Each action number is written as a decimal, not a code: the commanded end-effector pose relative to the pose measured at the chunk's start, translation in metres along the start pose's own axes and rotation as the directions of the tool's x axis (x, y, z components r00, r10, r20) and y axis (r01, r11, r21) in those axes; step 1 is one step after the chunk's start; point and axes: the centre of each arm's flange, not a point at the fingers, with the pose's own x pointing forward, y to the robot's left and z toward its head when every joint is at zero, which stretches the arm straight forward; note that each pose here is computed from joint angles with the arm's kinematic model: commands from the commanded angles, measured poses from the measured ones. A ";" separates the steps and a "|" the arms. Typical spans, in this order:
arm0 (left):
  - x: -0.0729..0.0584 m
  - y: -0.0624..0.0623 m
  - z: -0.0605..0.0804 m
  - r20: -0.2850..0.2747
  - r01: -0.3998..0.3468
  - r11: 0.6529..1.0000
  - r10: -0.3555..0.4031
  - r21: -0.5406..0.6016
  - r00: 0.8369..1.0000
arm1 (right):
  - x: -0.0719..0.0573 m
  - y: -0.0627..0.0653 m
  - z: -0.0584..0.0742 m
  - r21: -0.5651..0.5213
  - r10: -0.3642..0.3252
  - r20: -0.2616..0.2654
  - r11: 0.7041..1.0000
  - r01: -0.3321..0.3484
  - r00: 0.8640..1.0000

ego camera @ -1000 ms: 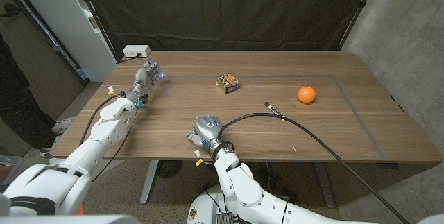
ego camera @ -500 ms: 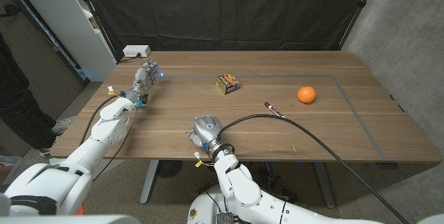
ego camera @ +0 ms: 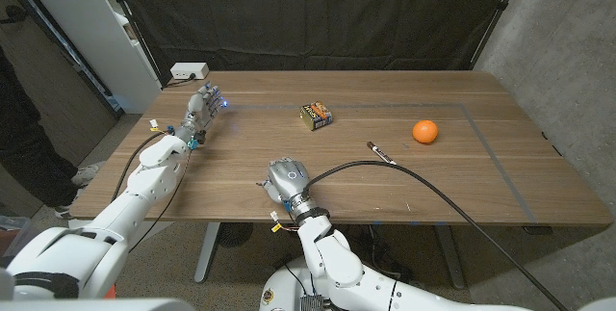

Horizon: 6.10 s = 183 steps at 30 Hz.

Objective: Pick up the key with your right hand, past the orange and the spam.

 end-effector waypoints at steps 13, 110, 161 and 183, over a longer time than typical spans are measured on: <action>-0.007 -0.005 0.001 0.012 0.007 1.000 -0.007 -0.006 1.000 | 0.004 -0.008 -0.010 0.017 -0.097 -0.012 0.995 0.097 0.995; -0.031 -0.018 0.016 0.054 0.012 1.000 -0.012 0.000 0.998 | 0.045 -0.070 -0.068 -0.161 -0.241 0.141 0.951 0.263 0.960; -0.024 -0.017 0.011 0.051 0.013 1.000 -0.012 -0.010 0.999 | 0.064 -0.107 -0.094 -0.219 -0.208 0.208 0.942 0.253 0.956; -0.021 -0.015 0.012 0.050 0.008 1.000 -0.007 -0.007 0.999 | 0.076 -0.129 -0.104 -0.224 -0.121 0.259 0.958 0.181 0.958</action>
